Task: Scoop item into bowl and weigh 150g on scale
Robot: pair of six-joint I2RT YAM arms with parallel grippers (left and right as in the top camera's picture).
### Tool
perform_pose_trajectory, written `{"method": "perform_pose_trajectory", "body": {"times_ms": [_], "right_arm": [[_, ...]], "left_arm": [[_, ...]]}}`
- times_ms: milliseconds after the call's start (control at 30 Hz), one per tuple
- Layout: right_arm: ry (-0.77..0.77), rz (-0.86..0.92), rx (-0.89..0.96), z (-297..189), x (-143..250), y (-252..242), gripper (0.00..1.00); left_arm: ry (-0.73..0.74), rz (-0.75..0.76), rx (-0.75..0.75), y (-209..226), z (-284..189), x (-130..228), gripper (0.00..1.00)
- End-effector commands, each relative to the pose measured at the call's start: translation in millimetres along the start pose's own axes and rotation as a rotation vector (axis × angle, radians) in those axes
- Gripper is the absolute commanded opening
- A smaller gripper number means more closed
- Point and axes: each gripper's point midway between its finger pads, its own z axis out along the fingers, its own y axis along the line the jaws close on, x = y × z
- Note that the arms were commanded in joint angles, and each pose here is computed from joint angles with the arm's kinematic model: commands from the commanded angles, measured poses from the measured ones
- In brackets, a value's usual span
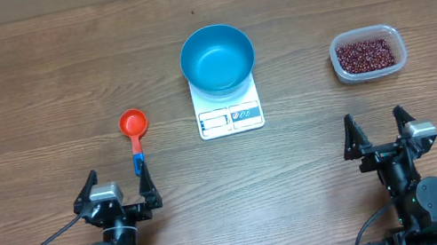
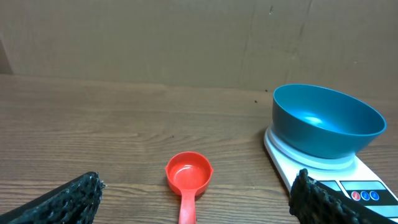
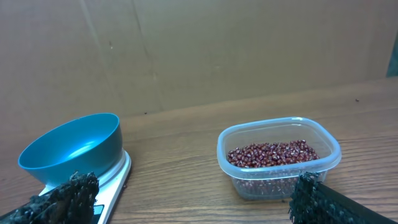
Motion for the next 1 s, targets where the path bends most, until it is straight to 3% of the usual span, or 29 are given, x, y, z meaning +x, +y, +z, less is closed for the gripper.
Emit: {"method": "perform_pose_trajectory", "body": {"times_ms": [0, 967], "right_arm": [[-0.003, -0.004, 0.006, 0.1, 2.1, -1.2, 1.00], [-0.003, -0.004, 0.006, 0.1, 2.2, -1.3, 1.00]], "left_arm": [[-0.001, 0.011, -0.009, 2.0, -0.1, 0.7, 1.00], [-0.019, 0.012, 0.005, -0.9, -1.3, -7.3, 1.00]]}}
